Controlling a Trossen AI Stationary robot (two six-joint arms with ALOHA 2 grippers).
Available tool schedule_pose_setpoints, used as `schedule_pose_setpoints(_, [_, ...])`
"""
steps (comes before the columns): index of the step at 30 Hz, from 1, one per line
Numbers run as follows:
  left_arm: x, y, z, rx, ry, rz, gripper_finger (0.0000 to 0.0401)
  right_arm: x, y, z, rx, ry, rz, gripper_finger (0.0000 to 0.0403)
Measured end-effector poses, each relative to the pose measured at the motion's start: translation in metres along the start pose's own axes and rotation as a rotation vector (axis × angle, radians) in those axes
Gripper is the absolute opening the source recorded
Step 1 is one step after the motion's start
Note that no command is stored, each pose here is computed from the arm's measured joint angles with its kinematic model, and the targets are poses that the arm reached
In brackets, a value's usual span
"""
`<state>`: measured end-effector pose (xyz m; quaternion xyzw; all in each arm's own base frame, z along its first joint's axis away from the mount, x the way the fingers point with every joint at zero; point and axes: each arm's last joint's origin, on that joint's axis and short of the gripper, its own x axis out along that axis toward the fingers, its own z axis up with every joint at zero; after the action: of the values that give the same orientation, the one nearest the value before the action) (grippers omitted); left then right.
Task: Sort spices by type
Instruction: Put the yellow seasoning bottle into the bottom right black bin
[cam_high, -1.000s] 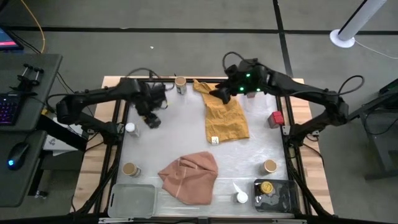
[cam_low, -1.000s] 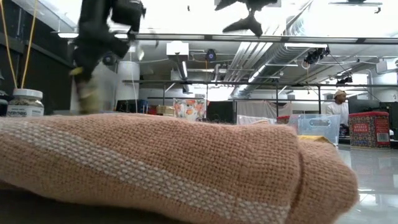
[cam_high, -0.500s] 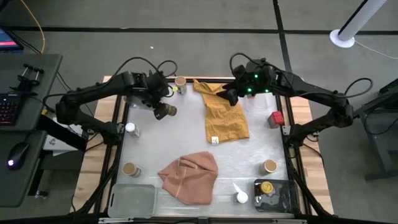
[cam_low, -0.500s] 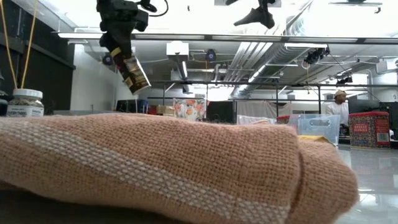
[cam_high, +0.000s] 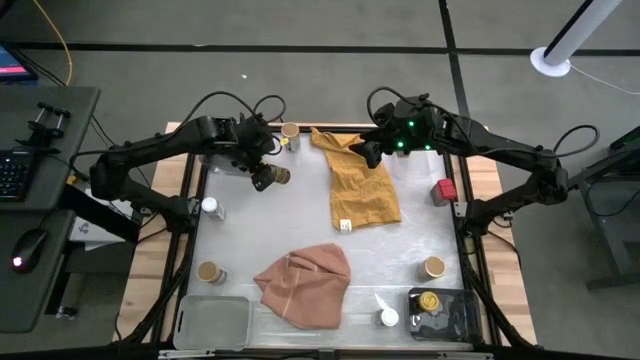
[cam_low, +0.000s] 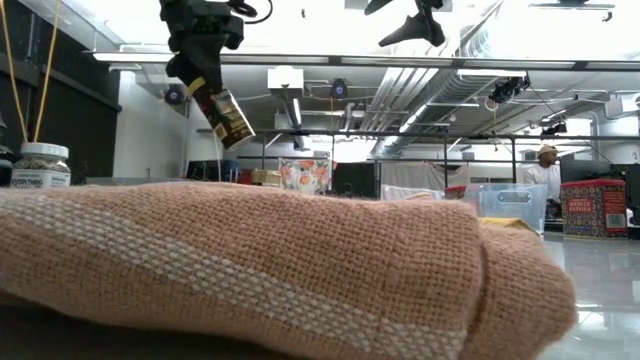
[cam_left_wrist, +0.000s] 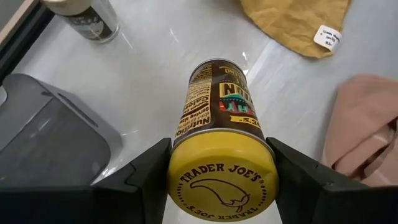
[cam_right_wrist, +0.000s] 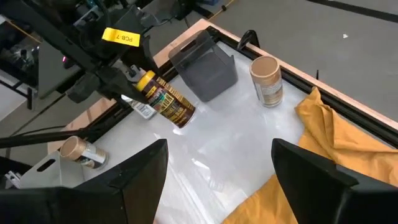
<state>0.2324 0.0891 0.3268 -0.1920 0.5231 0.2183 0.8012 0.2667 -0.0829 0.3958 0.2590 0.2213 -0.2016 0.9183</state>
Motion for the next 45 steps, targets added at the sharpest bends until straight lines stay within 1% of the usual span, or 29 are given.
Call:
schedule_pose_setpoints(7, [0.000, 0.000, 0.000, -0.016, 0.000, 0.000, 0.0204, 0.000, -0.001, -0.001, -0.006, 0.009, -0.007, 0.0281])
schedule_pose_setpoints(12, [0.000, 0.002, 0.002, -0.044, -0.020, 0.024, 0.0204, 0.000, -0.003, -0.001, -0.084, -0.020, -0.093, 0.0281])
schedule_pose_setpoints(15, [0.000, 0.004, 0.003, -0.071, -0.036, 0.033, 0.0204, 0.000, -0.004, 0.000, -0.073, -0.033, -0.121, 0.0281])
schedule_pose_setpoints(19, [-0.005, 0.005, 0.001, -0.067, -0.045, 0.036, 0.0204, 0.002, -0.004, 0.003, -0.041, -0.075, -0.142, 0.0281])
schedule_pose_setpoints(25, [-0.012, 0.005, -0.003, -0.043, -0.059, 0.008, 0.0204, 0.002, -0.002, 0.007, -0.018, -0.121, -0.117, 0.0281])
schedule_pose_setpoints(32, [-0.020, 0.005, -0.006, 0.012, -0.083, -0.008, 0.0204, 0.002, -0.002, 0.007, -0.018, -0.118, -0.118, 0.0281])
schedule_pose_setpoints(37, [-0.021, 0.005, -0.007, 0.017, -0.078, -0.020, 0.0204, 0.002, -0.002, 0.005, -0.020, -0.085, -0.098, 0.0281])
schedule_pose_setpoints(41, [-0.021, 0.005, -0.008, 0.003, -0.072, -0.020, 0.0204, 0.002, -0.001, 0.004, -0.024, -0.061, -0.058, 0.0281])
schedule_pose_setpoints(45, [-0.021, 0.002, -0.009, -0.003, -0.070, -0.025, 0.0204, 0.002, 0.002, 0.002, -0.086, -0.022, 0.020, 0.0281])
